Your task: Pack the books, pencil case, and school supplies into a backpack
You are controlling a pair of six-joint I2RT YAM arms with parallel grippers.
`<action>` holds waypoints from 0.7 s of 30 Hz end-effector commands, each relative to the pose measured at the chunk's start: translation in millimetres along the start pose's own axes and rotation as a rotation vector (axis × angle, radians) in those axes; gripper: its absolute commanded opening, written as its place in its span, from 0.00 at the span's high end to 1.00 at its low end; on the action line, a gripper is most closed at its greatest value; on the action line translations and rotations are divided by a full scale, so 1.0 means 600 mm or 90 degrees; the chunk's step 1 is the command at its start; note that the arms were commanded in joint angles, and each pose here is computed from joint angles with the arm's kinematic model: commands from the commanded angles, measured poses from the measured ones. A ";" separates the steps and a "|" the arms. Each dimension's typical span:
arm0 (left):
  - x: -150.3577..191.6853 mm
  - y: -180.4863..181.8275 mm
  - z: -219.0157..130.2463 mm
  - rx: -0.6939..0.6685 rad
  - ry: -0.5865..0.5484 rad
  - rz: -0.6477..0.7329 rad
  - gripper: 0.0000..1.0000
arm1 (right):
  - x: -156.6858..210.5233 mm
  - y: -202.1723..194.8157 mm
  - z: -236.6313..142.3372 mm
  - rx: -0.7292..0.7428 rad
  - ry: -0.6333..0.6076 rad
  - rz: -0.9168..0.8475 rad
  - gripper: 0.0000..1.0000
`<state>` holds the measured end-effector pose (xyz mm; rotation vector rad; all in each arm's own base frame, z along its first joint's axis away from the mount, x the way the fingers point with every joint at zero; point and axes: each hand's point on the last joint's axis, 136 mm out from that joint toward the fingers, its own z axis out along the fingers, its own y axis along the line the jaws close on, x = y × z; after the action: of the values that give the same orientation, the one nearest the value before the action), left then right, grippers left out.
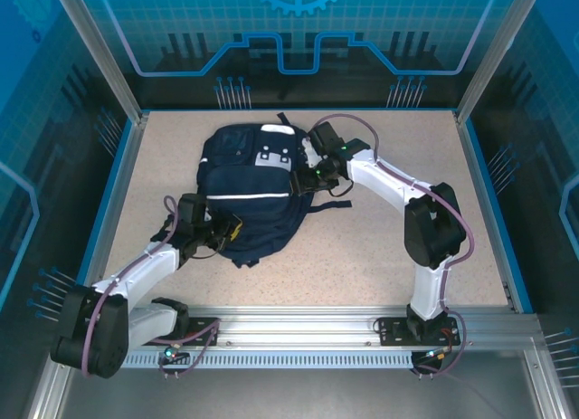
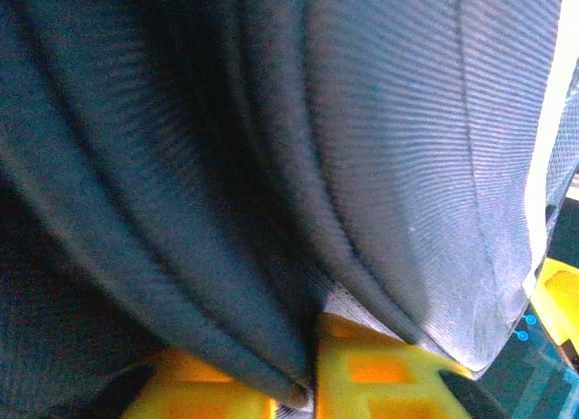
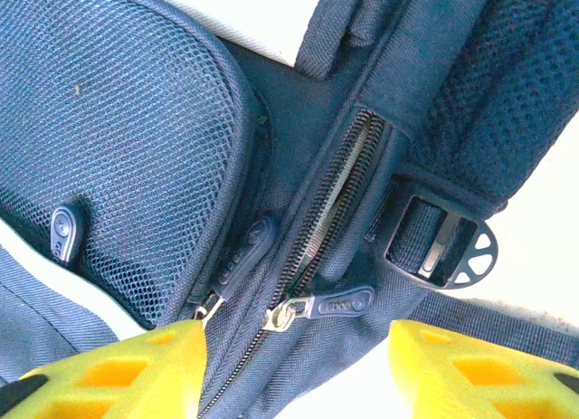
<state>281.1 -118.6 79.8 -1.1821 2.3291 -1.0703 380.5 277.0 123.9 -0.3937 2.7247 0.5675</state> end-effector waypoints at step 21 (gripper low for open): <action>-0.102 0.038 -0.069 -0.118 -0.030 0.095 0.96 | 0.063 0.106 0.070 -0.078 0.088 -0.328 0.49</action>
<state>278.3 -47.6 82.3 -1.0908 2.4726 -0.8096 337.3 344.3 104.0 -1.1053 2.5471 0.6037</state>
